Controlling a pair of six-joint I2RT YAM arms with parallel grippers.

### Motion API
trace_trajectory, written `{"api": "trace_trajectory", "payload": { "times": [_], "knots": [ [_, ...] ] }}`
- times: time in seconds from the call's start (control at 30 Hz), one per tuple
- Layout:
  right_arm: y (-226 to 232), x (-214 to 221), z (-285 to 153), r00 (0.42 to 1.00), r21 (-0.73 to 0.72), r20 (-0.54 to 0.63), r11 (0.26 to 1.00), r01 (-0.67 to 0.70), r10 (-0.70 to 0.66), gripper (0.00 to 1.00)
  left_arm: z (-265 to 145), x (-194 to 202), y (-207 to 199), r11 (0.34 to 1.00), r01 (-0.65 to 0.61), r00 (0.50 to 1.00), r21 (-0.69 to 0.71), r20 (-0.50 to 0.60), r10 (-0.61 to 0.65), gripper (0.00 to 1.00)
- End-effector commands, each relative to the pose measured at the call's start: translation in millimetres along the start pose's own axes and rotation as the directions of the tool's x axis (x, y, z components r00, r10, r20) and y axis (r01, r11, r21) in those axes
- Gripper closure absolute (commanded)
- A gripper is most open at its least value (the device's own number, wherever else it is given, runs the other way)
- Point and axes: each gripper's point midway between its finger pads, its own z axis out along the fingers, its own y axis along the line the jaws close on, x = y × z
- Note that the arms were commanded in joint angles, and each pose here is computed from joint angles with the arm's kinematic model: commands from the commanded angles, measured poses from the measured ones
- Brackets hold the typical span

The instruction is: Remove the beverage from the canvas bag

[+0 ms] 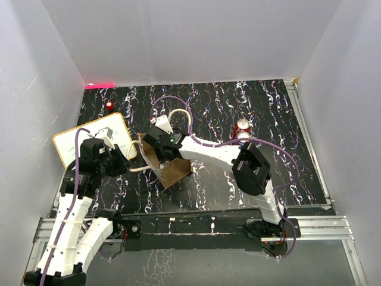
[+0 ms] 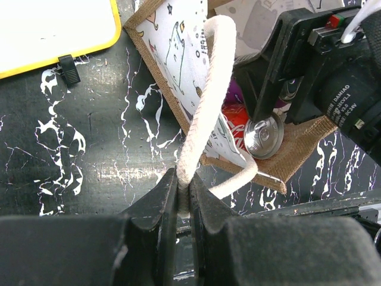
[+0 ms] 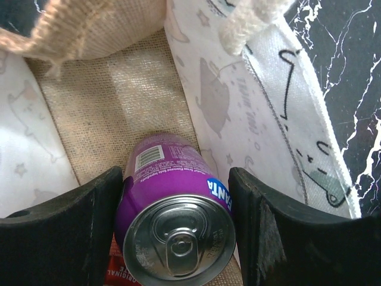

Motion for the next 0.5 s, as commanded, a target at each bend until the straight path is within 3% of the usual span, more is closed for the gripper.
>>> {"api": "trace_trajectory", "payload": {
  "times": [0.0, 0.47],
  "knots": [
    [2.3, -63.1, -43.5, 0.98, -0.09, 0.18, 0.994, -0.064, 0.08, 0.77, 1.1, -0.4, 3.3, 1.0, 0.001, 1.0, -0.013, 0.004, -0.001, 1.0],
    [17.8, -95.1, -55.7, 0.964, -0.165, 0.246, 0.984, -0.062, 0.102, 0.82, 0.5, -0.8, 3.2, 1.0, 0.002, 1.0, -0.013, 0.007, -0.002, 1.0]
  ]
}}
